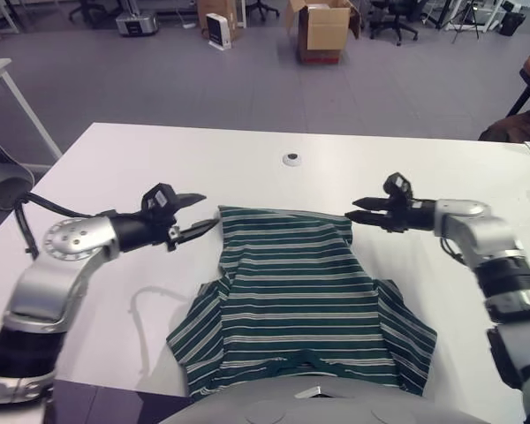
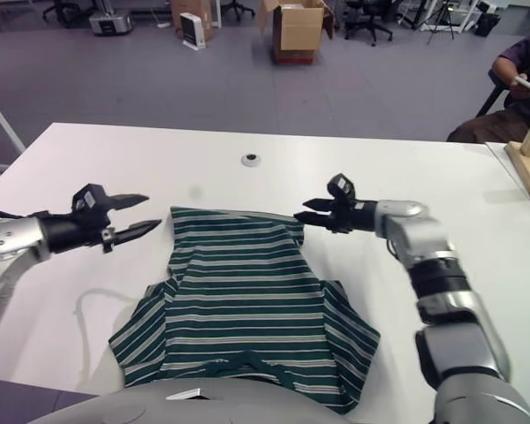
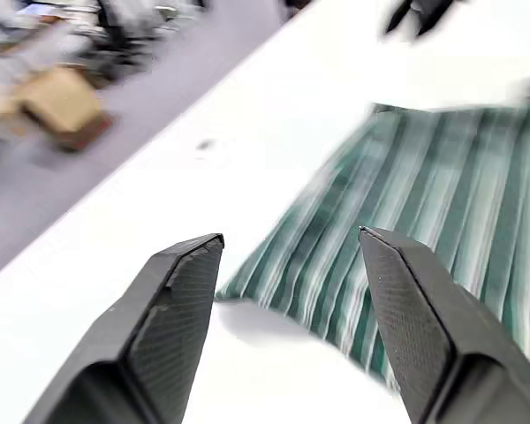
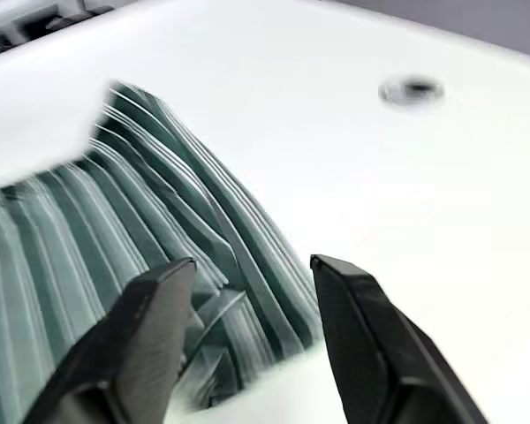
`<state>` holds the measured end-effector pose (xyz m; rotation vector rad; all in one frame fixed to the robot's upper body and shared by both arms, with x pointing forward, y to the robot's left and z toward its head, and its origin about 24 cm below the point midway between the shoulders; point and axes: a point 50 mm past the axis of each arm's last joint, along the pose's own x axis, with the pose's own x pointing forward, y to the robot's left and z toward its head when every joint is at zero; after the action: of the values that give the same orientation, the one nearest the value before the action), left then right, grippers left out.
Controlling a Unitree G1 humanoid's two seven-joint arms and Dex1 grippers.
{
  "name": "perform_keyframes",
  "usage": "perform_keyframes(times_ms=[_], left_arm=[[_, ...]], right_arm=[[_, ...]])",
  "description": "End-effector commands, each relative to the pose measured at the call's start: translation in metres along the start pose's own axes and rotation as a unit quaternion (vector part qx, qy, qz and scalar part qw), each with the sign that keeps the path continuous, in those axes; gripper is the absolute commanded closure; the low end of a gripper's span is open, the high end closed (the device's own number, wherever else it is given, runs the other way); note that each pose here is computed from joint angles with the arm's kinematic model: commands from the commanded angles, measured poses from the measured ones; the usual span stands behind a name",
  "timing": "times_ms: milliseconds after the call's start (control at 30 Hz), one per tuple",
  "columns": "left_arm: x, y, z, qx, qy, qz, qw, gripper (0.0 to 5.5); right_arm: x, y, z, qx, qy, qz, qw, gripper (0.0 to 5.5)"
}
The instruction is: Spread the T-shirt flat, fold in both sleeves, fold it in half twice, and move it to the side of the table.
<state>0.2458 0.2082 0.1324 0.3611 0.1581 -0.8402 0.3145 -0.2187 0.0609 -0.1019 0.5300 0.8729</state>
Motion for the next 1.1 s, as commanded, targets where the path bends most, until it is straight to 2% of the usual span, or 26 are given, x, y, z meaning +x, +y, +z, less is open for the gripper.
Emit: perform_keyframes(times_ms=[33,133,233,433,600,800,867,1000,1100], left_arm=[[0.021,0.002,-0.006,-0.014,-0.017,0.08,0.997,2.67],[0.024,0.004,-0.009,-0.032,-0.025,0.124,0.991,2.67],[0.025,0.003,-0.007,-0.051,-0.039,0.151,0.986,2.67],[0.036,0.0,-0.009,-0.061,-0.03,0.164,0.984,2.67],[0.045,0.003,-0.012,-0.06,-0.021,0.172,0.983,2.67],[0.059,0.012,-0.015,-0.052,-0.011,0.178,0.983,2.67],[0.067,0.011,-0.022,-0.051,0.004,0.159,0.986,2.67],[0.09,0.0,-0.041,-0.054,0.047,0.054,0.996,2.67],[0.102,-0.006,-0.075,-0.067,0.128,-0.028,0.989,2.67]], right_arm=[[0.025,-0.002,-0.015,-0.036,0.03,-0.045,0.998,3.07],[0.032,-0.008,-0.027,-0.105,0.081,-0.106,0.985,3.07],[0.04,-0.005,-0.035,-0.164,0.109,-0.116,0.973,3.07],[0.064,-0.008,-0.037,-0.176,0.132,-0.19,0.957,3.07],[0.067,-0.017,-0.021,-0.188,0.14,-0.248,0.94,3.07],[0.065,-0.026,0.011,-0.188,0.074,-0.29,0.936,3.07],[0.063,-0.027,0.028,-0.18,0.016,-0.294,0.939,3.07],[0.052,-0.025,0.067,-0.189,-0.121,-0.255,0.94,3.07],[0.03,-0.025,0.073,-0.219,-0.161,-0.2,0.941,3.07]])
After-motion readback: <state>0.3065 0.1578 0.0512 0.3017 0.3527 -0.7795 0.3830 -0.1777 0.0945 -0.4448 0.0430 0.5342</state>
